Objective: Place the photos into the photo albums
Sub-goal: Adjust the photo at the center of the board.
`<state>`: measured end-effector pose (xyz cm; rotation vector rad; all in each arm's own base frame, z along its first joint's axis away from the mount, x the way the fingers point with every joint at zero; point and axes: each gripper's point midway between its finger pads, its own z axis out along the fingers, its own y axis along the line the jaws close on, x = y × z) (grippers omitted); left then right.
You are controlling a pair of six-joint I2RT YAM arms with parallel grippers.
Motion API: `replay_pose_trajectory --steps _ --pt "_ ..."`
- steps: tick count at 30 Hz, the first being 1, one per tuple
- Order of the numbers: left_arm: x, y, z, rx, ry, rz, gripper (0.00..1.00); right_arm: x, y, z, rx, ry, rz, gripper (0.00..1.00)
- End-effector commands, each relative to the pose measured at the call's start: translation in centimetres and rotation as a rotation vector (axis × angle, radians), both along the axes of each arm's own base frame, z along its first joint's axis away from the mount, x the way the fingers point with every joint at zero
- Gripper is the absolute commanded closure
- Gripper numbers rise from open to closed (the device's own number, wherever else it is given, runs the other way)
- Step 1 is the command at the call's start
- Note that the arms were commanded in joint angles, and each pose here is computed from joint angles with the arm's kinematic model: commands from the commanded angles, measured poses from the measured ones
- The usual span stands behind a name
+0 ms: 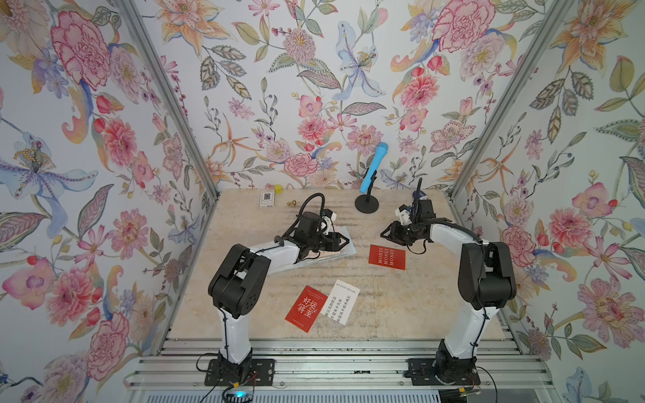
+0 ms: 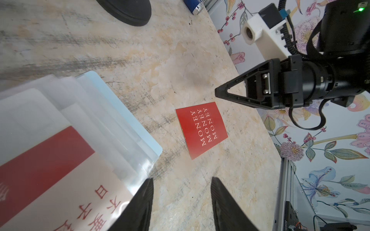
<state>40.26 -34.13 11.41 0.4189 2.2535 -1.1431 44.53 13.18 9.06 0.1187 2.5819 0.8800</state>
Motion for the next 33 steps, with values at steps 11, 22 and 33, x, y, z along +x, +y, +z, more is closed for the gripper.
replay_pose_trajectory --steps 11,22,33 --pt "-1.5 -5.3 -4.2 0.106 0.078 -0.116 0.51 -3.0 -5.7 -1.2 0.097 0.018 -0.188 0.63" --pt "-1.3 -7.6 -6.1 0.191 0.089 -0.167 0.50 -4.9 -6.7 -3.0 0.102 0.066 -0.204 0.63" --pt "-0.7 -8.7 -7.1 0.196 0.095 -0.169 0.50 -6.4 -8.3 -3.8 0.077 0.075 -0.237 0.63"
